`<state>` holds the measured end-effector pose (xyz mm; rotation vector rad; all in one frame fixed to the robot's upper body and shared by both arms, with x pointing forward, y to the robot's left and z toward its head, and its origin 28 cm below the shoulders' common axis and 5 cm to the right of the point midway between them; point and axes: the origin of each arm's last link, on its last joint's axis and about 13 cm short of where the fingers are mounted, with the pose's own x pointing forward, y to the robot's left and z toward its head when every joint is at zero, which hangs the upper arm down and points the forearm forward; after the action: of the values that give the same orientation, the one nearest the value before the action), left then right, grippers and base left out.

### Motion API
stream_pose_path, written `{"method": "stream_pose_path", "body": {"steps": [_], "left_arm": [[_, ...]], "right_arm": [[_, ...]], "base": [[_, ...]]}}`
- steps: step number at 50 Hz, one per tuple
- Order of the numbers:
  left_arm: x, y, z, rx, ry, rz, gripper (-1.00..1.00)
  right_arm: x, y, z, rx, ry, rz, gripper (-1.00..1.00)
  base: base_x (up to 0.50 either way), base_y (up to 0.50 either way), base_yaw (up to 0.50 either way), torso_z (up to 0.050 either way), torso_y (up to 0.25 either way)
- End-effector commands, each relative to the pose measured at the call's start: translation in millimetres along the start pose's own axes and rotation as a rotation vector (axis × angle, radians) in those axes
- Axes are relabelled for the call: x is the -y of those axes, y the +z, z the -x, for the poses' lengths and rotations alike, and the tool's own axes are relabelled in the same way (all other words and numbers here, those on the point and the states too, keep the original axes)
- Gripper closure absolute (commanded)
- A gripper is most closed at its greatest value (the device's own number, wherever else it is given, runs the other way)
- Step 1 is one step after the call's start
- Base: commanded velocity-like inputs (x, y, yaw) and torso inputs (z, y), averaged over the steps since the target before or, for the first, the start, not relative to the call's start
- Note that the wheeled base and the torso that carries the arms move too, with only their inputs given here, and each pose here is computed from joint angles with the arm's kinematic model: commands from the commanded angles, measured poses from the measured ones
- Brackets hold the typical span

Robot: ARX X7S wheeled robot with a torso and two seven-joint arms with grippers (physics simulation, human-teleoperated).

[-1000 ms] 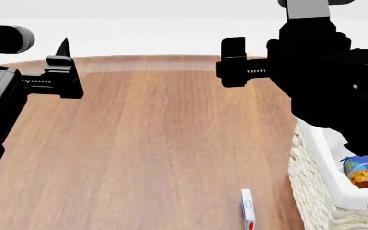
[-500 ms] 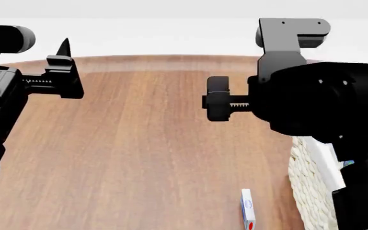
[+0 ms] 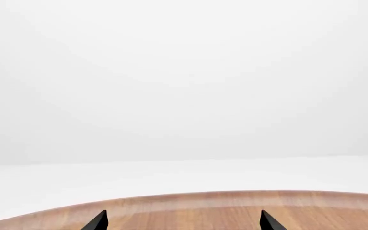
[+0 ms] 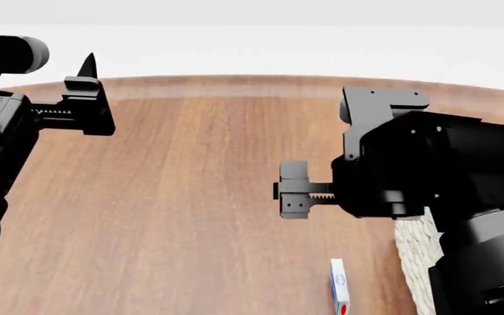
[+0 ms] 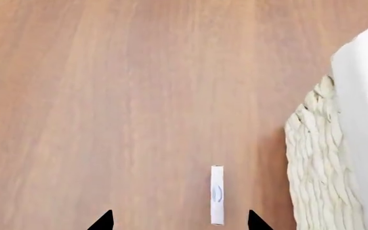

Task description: Pick up the alphabet soup and the cream cheese box, and put them in the basket.

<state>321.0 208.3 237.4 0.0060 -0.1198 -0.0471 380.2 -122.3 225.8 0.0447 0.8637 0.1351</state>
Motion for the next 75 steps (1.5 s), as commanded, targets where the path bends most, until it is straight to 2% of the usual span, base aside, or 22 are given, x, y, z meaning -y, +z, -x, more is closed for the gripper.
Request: {"method": "stream_pose_path", "body": {"steps": [1, 16, 29, 43, 51, 58, 75], "left_arm": [[-0.5, -1.0, -0.7, -0.001, 0.002, 0.000, -1.00], [-0.5, -3.7, -1.2, -0.009, 0.002, -0.003, -1.00], [-0.4, -2.9, -1.4, -0.011, -0.002, 0.002, -1.00], [-0.2, -4.0, -1.5, 0.006, -0.007, -0.005, -1.00], [-0.3, -5.1, 0.0, 0.014, -0.015, -0.012, -1.00], [0.1, -7.4, -0.7, 0.011, -0.012, -0.014, -1.00], [0.8, -8.7, -0.2, 0.017, -0.022, -0.017, -1.00]], "right_arm": [[2.7, -9.9, -10.9, -0.084, 0.008, -0.016, -1.00], [9.1, -22.1, -30.0, -0.151, -0.012, -0.036, -1.00], [12.8, -47.7, -51.6, -0.229, -0.034, -0.041, -1.00], [15.6, -59.8, -59.2, -0.257, -0.028, -0.057, -1.00], [16.9, -58.8, -59.8, -0.239, -0.048, -0.065, -1.00], [22.1, -47.5, -60.4, -0.103, -0.123, -0.078, -1.00], [23.1, -47.5, -62.1, -0.084, -0.120, -0.054, -1.00]], "base": [[0.00, 0.00, 0.00, 0.000, 0.000], [0.00, 0.00, 0.00, 0.000, 0.000], [0.00, 0.00, 0.00, 0.000, 0.000], [0.00, 0.00, 0.00, 0.000, 0.000], [0.00, 0.00, 0.00, 0.000, 0.000], [0.00, 0.00, 0.00, 0.000, 0.000], [0.00, 0.00, 0.00, 0.000, 0.000]]}}
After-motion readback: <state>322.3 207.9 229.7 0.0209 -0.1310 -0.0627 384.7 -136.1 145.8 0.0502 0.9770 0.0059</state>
